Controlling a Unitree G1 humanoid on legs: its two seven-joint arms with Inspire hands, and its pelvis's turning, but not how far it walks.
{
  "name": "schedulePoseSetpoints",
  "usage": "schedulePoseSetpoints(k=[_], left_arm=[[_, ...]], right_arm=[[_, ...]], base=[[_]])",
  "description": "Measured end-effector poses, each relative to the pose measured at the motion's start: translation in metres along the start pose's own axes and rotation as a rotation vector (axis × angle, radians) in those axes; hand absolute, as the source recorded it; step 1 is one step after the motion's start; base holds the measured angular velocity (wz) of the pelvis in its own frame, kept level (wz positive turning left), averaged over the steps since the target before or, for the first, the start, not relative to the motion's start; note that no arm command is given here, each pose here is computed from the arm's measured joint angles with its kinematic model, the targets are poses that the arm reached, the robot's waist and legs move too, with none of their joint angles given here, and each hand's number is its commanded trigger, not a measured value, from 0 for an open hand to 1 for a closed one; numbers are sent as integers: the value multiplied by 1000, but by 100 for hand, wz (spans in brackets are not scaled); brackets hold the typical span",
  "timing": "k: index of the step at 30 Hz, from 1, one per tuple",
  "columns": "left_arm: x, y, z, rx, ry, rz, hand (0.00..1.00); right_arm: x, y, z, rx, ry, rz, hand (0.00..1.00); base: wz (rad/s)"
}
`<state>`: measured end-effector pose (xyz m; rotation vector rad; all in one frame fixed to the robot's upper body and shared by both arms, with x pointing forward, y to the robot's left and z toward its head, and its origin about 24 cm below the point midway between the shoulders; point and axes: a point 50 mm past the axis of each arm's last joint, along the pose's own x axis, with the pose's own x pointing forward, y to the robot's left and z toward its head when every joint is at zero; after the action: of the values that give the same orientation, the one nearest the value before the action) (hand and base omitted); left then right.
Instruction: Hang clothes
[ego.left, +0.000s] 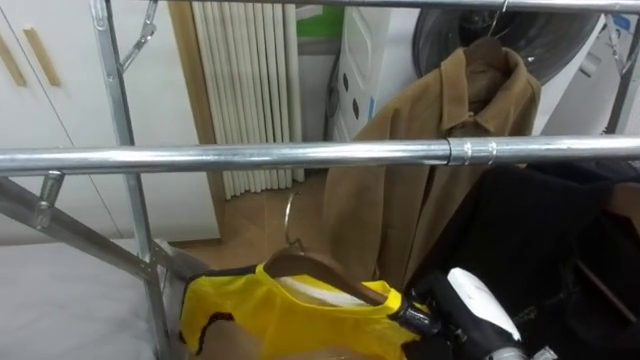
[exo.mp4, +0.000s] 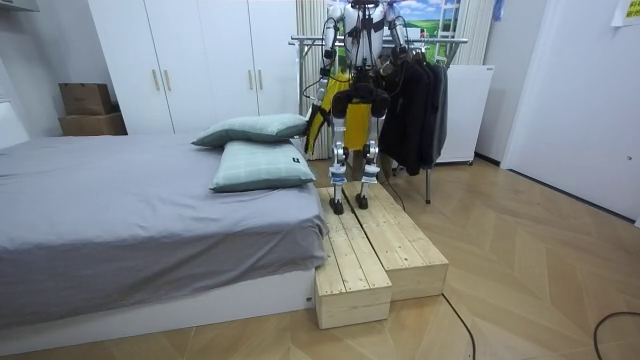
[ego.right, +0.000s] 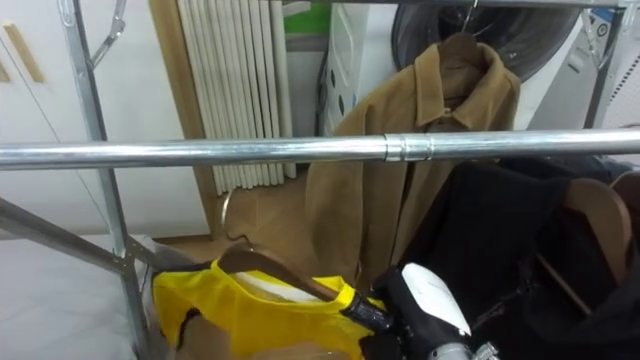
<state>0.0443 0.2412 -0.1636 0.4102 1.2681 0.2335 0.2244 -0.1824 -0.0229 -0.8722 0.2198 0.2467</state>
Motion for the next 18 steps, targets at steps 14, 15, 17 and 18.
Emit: schedulePoseSetpoints(k=[14,15,17,18], left_arm=[[0,1,-1,-6,3,3,0],[0,1,-1,-5,3,3,0],[0,1,-1,-6,3,3,0],[0,1,-1,-6,3,3,0]], right_arm=[[-9,23,-33,13,149,88,100],[-10,26,-36,14,165,97,100],[-13,29,-42,15,188,106,100],[-14,31,-43,15,196,108,100]], base=[[0],[0],[0],[0]])
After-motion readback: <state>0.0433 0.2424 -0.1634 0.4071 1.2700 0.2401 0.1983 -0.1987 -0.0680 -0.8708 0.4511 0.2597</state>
